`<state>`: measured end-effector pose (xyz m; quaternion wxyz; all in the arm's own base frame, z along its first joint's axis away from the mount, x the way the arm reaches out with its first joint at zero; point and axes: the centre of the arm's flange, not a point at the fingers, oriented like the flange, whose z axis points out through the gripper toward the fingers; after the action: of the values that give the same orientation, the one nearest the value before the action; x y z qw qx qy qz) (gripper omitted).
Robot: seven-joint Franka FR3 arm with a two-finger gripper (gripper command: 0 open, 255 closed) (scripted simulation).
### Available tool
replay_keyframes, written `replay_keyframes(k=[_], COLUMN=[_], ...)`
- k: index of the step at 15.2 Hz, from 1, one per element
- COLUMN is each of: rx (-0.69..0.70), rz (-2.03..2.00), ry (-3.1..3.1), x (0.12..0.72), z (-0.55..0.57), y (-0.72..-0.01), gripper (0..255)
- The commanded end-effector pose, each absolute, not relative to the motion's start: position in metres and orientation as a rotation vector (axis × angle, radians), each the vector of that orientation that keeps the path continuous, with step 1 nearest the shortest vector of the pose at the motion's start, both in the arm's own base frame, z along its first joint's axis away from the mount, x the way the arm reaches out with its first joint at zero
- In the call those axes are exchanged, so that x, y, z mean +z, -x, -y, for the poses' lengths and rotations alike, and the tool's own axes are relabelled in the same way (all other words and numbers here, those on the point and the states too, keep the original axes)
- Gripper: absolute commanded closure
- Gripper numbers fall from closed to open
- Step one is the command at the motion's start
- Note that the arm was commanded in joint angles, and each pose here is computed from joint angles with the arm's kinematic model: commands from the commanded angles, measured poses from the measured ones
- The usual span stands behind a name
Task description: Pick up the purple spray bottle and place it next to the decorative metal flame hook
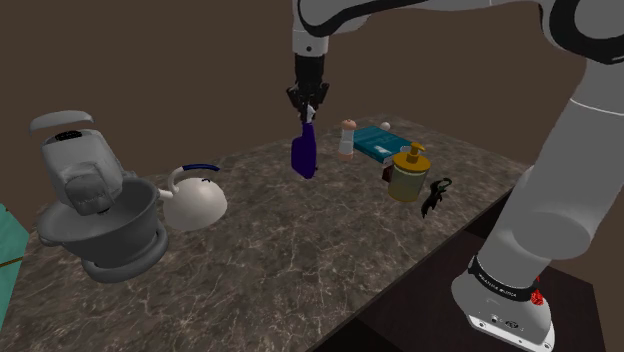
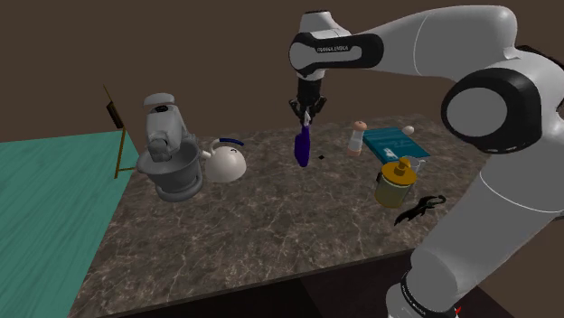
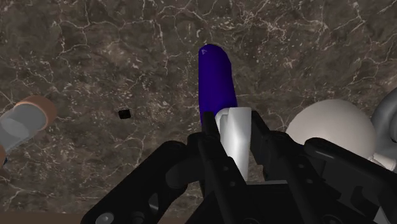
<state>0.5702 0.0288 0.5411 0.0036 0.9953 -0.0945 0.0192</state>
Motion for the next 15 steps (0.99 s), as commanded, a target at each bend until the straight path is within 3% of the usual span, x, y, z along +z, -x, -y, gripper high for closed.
replay_keyframes(k=[1,15], rx=[0.060,0.060], rz=[0.294,0.294], ry=[-3.121,-3.121], x=[0.549,0.598], z=[-0.011,0.110], y=[-0.551,-0.420], gripper=[255,255])
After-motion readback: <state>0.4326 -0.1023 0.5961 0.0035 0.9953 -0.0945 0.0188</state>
